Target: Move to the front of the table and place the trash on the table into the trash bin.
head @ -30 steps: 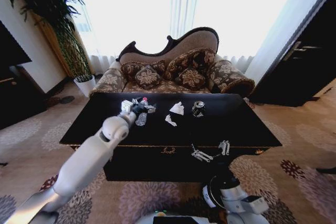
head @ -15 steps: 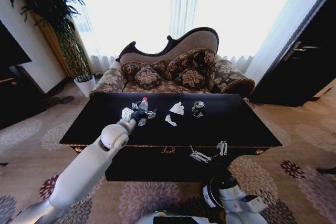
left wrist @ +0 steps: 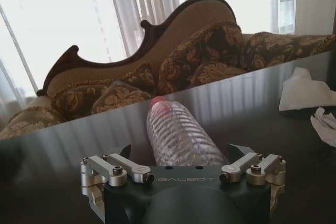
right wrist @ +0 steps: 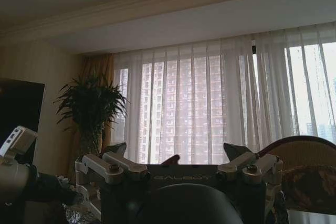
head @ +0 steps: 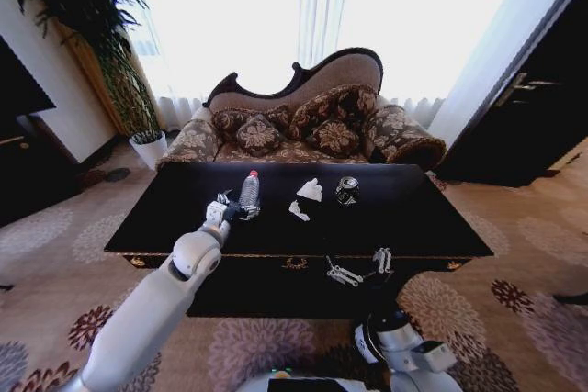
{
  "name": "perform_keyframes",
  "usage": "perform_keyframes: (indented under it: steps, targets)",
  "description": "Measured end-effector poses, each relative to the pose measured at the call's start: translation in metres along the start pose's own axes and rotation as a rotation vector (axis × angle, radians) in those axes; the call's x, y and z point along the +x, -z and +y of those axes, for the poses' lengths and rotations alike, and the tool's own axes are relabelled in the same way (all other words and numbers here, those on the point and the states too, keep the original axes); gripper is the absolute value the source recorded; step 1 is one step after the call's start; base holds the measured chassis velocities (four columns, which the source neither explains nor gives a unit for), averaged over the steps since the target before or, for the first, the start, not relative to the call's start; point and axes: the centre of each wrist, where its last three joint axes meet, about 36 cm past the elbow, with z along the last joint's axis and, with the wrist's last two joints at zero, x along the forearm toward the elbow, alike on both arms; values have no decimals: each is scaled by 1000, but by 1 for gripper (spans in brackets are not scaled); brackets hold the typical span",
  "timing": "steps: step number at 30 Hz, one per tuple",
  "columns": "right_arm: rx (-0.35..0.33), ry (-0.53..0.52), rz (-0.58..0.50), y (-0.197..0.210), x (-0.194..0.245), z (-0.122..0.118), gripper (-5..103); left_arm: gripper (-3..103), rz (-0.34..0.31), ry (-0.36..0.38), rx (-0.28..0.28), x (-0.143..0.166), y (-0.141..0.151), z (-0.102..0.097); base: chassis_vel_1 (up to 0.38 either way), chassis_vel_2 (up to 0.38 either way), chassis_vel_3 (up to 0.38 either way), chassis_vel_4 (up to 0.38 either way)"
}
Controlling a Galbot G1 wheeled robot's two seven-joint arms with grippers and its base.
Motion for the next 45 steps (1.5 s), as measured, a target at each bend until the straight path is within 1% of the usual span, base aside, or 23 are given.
perform_keyframes:
  steps: [9,10,11,12,15,18,21,23,28,30,32,33,34,35,36,37,38,40,41,42,43,44,45]
  targets:
    - [6,3,-1,3,1,-1,100,100,11,-22,18,-4,-6,-1,0,0,0,0]
    - [6,4,-1,3,1,-1,100,102,14,-27,23,-4,-7,-1,0,0,0,0]
    - [7,4,-2,3,1,-1,100,98,15,-32,27,-3,-7,-1,0,0,0,0]
    - [7,4,-2,3,1,-1,100,98,15,-32,27,-3,-7,-1,0,0,0,0]
    - [6,7,-4,3,1,-1,100,82,-5,-47,34,0,-8,1,0,0,0,0]
    - [5,9,-4,3,0,0,100,77,-12,-49,36,2,-9,3,0,0,0,0]
    - [2,15,-4,1,-1,1,100,61,-25,-55,39,9,-12,7,0,0,0,0]
    - [1,16,-4,1,-1,2,100,61,-27,-57,40,11,-13,8,0,0,0,0]
    - [-4,21,-6,0,-2,5,100,43,-55,-65,49,26,-12,15,0,0,0,0]
    - [-4,22,-6,-1,-2,5,100,43,-62,-66,51,28,-11,16,0,0,0,0]
    - [-11,20,-9,-1,-2,5,100,39,-104,-74,58,36,-7,20,0,0,0,0]
    - [-32,17,-14,-2,-2,6,100,38,-156,-86,62,44,-2,23,0,0,0,0]
    - [-32,17,-14,-2,-2,6,100,38,-156,-86,62,44,-2,23,0,0,0,0]
    - [-65,12,-22,-2,-2,8,100,38,-210,-99,64,50,2,25,0,0,0,0]
    - [-133,2,-30,-3,-3,12,100,38,-289,-134,67,59,6,27,0,0,0,0]
    - [-205,-9,-37,-2,-3,16,100,38,-344,-171,74,66,8,26,0,0,0,0]
    - [-205,-9,-37,-2,-3,16,100,38,-344,-171,74,66,8,26,0,0,0,0]
    - [-366,-14,-57,1,-5,24,100,38,-431,-264,131,84,11,20,0,0,0,0]
    - [-449,-2,-67,2,-6,29,100,38,-484,-356,175,94,10,14,0,0,0,0]
    - [-449,-2,-67,2,-6,29,100,38,-484,-356,175,94,10,14,0,0,0,0]
    - [-489,4,-72,3,-7,31,100,38,-509,-398,186,97,8,12,0,0,0,0]
    - [-613,13,-83,8,-9,40,100,38,-565,-496,198,103,4,7,0,0,0,0]
    - [-695,12,-89,12,-11,46,100,38,-587,-539,199,105,1,4,0,0,0,0]
